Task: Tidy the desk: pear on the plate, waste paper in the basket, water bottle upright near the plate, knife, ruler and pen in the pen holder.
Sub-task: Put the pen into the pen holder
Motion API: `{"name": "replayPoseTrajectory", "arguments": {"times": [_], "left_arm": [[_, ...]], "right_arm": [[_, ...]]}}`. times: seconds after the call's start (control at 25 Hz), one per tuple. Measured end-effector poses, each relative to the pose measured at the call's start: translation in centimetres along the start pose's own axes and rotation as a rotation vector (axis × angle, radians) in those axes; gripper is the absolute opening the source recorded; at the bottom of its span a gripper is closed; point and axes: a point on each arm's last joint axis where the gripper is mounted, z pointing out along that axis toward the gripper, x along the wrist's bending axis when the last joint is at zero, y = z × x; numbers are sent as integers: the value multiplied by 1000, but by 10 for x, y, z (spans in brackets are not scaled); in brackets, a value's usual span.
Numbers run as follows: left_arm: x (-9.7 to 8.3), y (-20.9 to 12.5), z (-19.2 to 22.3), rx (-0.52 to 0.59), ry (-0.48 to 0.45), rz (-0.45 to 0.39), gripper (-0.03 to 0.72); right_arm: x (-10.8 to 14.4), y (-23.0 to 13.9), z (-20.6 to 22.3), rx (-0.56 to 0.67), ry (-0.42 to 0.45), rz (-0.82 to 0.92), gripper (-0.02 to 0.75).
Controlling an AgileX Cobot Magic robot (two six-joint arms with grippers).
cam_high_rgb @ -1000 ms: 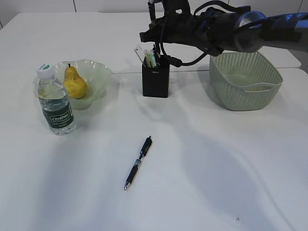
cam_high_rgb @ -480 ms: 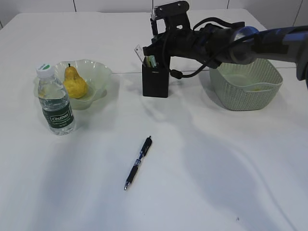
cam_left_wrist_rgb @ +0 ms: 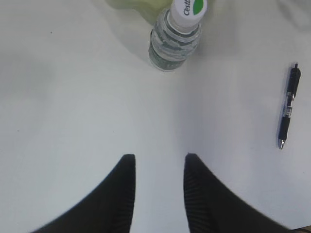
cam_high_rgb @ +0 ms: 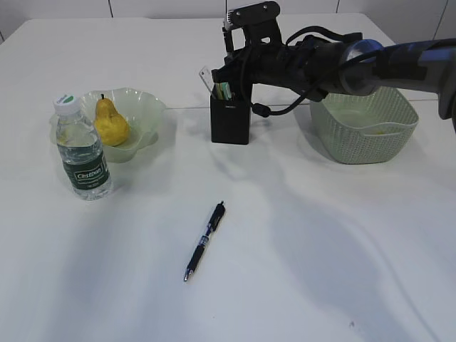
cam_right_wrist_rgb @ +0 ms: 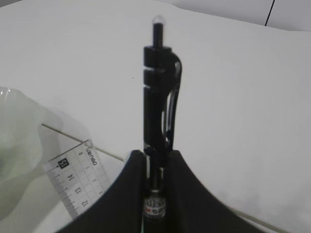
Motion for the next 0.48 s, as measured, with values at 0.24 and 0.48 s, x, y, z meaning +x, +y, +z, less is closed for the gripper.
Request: {"name": "replayPoseTrajectory", "arguments": {"times": [0.24,0.48], "left_arm": [[0,0,0,0,-4,-1,237],[0,0,0,0,-4,-1,237]], "right_arm": [[0,0,0,0,0,0,92],[0,-2,1,4,0,0,92]]}}
